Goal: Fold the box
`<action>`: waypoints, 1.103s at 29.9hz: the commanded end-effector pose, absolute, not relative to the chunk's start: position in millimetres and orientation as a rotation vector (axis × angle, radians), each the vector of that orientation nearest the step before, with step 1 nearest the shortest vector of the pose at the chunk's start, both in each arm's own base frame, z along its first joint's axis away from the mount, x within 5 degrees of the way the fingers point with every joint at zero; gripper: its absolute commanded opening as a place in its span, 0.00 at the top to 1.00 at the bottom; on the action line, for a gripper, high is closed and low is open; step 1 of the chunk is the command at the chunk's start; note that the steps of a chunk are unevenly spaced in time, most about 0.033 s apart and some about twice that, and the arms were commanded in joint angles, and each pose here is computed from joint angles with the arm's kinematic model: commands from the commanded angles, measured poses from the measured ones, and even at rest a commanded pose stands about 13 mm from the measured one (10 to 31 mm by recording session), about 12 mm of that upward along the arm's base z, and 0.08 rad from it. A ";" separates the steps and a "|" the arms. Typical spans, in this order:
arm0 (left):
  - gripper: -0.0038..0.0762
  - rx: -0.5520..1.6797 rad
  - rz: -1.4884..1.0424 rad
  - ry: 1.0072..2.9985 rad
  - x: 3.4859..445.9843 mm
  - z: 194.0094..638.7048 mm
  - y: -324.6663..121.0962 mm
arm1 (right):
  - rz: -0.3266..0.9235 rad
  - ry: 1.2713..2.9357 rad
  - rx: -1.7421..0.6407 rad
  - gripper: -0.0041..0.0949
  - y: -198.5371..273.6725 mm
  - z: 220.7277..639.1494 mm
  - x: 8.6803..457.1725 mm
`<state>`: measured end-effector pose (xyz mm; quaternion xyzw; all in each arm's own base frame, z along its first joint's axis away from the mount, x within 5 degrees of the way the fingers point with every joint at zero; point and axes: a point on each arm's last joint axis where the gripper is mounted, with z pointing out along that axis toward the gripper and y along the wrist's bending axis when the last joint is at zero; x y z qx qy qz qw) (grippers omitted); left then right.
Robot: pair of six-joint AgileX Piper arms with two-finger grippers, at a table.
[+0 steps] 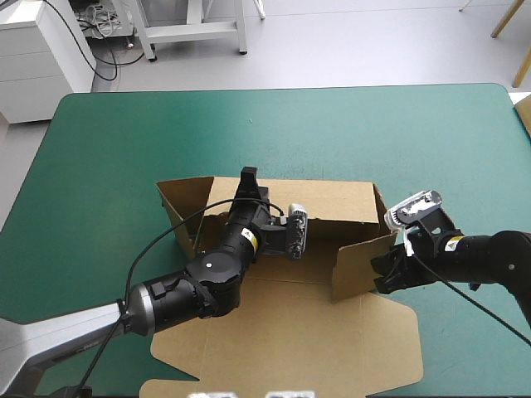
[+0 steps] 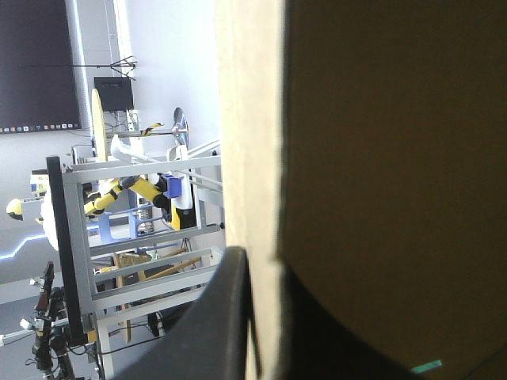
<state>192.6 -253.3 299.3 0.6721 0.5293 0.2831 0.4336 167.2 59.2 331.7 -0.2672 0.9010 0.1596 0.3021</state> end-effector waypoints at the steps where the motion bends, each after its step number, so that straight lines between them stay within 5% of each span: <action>1: 0.96 1.671 0.559 1.357 186.3 296.8 -260.9 | 0.377 2.337 -0.600 0.56 55.1 332.4 172.4; 11: 0.96 1.670 0.558 1.357 186.2 297.3 -260.7 | 0.289 2.345 -0.564 0.56 49.5 322.7 175.9; 33: 0.96 1.671 0.568 1.339 186.5 298.4 -260.9 | 0.341 2.195 -0.566 0.55 74.6 331.1 179.8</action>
